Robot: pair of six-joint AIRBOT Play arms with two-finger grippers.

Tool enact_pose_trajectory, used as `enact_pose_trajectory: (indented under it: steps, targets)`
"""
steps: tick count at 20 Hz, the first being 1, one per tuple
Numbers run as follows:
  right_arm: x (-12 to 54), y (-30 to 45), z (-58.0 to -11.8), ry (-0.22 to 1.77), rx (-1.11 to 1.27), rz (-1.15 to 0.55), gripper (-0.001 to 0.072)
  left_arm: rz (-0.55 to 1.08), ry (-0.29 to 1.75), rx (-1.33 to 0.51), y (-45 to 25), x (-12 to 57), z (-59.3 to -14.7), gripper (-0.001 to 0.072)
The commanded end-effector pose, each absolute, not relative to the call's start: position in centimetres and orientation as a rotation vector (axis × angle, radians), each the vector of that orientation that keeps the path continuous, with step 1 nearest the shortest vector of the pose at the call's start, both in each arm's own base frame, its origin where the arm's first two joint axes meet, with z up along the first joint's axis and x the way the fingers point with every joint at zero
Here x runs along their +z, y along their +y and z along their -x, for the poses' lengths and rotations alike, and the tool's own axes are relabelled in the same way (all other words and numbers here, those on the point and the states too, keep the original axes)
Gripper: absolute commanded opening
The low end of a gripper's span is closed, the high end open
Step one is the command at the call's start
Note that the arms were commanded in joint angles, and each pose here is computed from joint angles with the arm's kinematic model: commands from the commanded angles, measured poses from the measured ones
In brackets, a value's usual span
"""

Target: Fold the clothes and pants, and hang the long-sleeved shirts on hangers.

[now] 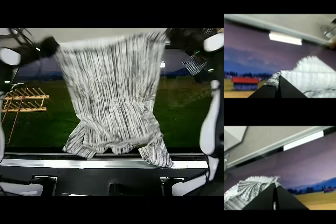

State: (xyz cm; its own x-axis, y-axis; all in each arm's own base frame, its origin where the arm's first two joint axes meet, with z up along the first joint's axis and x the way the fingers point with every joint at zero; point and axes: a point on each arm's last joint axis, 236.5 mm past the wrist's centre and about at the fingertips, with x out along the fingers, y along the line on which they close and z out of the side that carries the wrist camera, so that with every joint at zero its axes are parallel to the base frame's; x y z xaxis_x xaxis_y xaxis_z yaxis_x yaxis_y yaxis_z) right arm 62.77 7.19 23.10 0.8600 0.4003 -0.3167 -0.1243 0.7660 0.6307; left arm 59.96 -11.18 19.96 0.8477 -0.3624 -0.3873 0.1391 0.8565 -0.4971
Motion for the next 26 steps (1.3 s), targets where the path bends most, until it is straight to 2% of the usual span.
enact_pose_trajectory:
  steps: [1, 3, 4, 5, 6, 7, 8, 10, 12, 15, 20, 22, 23, 24, 26]
  targets:
    - [12.3, 10.4, -64.9, 0.654, 0.310, -0.703, 0.0036, 0.562, 0.755, -0.297, -13.8, 8.5, -60.8, 0.0028]
    - [9.4, 11.2, -64.1, 0.750, 0.326, -0.698, 0.0043, 0.587, 0.895, -0.313, -14.8, 5.1, -59.1, 0.0030]
    - [8.8, 11.2, -63.5, 0.784, 0.329, -0.680, 0.0088, 0.600, 0.942, -0.314, -15.0, 4.4, -58.3, 0.0070]
    - [8.9, 10.9, -62.8, 0.812, 0.332, -0.670, 0.0154, 0.616, 0.975, -0.310, -14.9, 4.2, -57.7, 0.0248]
    - [9.2, 10.5, -61.7, 0.851, 0.346, -0.664, 0.0224, 0.645, 1.004, -0.299, -14.7, 4.4, -57.2, 0.0479]
    - [9.7, 9.9, -60.4, 0.891, 0.358, -0.656, 0.0367, 0.668, 1.028, -0.289, -14.2, 4.9, -56.5, 0.0617]
    - [10.4, 8.8, -58.6, 0.935, 0.373, -0.632, 0.0497, 0.676, 1.045, -0.288, -13.6, 5.6, -55.7, 0.0617]
    - [11.1, 4.9, -54.6, 1.044, 0.343, -0.543, 0.0505, 0.659, 1.070, -0.289, -12.0, 7.7, -53.9, 0.0617]
    - [10.9, 0.1, -49.6, 1.191, 0.244, -0.467, 0.0506, 0.563, 1.144, -0.239, -9.5, 8.3, -50.7, 0.0618]
    - [10.8, -3.4, -44.0, 1.267, 0.126, -0.565, 0.0506, 0.516, 1.210, -0.147, -7.8, 7.1, -44.8, 0.0618]
    - [7.0, 1.4, -32.3, 1.398, 0.076, -0.723, 0.0507, 0.801, 1.265, -0.215, -13.6, 3.2, -33.2, 0.0618]
    - [4.6, 3.1, -28.3, 1.436, 0.046, -0.797, 0.0509, 0.854, 1.298, -0.248, -16.0, 1.8, -29.6, 0.0618]
    - [3.5, 3.8, -26.9, 1.443, 0.036, -0.821, 0.0528, 0.876, 1.324, -0.246, -17.0, 1.1, -28.2, 0.0618]
    - [2.2, 4.2, -25.6, 1.449, 0.013, -0.849, 0.0608, 0.881, 1.351, -0.247, -18.0, 0.4, -27.0, 0.0618]
    - [0.1, 5.1, -24.4, 1.447, -0.008, -0.905, 0.0634, 0.857, 1.398, -0.269, -20.0, -0.6, -25.4, 0.0618]
